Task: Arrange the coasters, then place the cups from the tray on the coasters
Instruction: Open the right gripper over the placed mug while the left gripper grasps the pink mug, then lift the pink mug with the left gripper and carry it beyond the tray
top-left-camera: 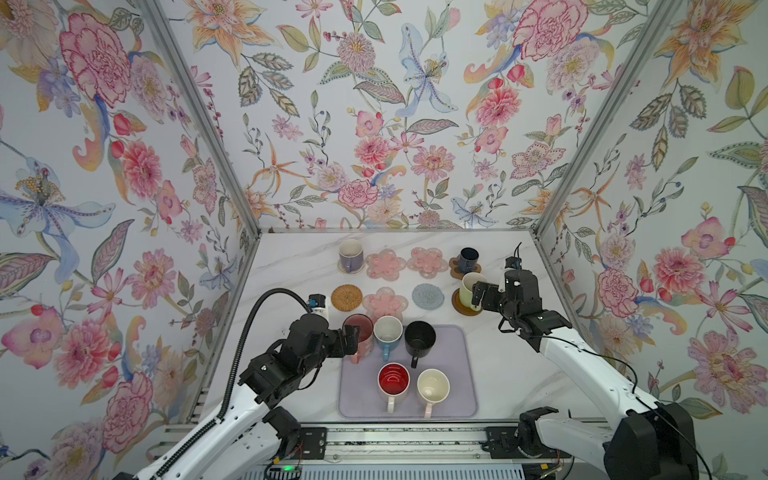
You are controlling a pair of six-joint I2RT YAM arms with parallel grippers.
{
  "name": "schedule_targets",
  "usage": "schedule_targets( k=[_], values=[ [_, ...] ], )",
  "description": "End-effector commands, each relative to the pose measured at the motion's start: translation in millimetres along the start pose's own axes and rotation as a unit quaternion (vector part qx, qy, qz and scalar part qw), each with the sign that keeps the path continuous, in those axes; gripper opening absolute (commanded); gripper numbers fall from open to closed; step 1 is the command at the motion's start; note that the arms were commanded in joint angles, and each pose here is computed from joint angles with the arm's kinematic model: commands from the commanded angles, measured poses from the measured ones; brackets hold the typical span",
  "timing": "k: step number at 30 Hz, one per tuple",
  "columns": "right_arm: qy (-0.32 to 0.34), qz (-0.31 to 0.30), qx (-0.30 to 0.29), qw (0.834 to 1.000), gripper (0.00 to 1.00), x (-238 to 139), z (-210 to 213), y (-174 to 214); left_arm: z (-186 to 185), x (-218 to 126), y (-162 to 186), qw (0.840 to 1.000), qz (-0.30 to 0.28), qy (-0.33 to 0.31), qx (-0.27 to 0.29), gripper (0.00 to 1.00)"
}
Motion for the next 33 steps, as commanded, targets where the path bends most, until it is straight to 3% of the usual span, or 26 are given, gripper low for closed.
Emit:
schedule_targets(
  k=[1,15,21,33],
  values=[
    [-0.004,-0.01,0.011,1.0,0.99,1.5,1.0,-3.7,0.4,-1.8,9.3,0.999,0.023,-0.026,-0.001,0.97],
    [-0.002,-0.012,0.01,1.0,0.99,-1.7,-1.9,-2.9,-18.4,16.5,41.1,0.993,0.112,-0.009,0.024,0.96],
    [-0.006,-0.013,0.014,1.0,0.99,-1.7,-0.6,-4.4,-19.6,25.8,47.5,0.992,0.123,-0.009,0.031,0.93],
    [-0.004,-0.012,0.011,1.0,0.99,-3.8,-3.3,-1.4,-17.6,46.4,53.2,0.985,0.157,-0.048,0.047,0.74]
  ],
)
Point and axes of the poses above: each gripper's point midway between its finger pads, its own x axis out along the fingers, its own z axis along the line the jaws close on, y = z × x, the point moved 4 cm from there along -x, back along the fingers, and after that the axes turned 8 degrees about x, right-handed, at the moved point
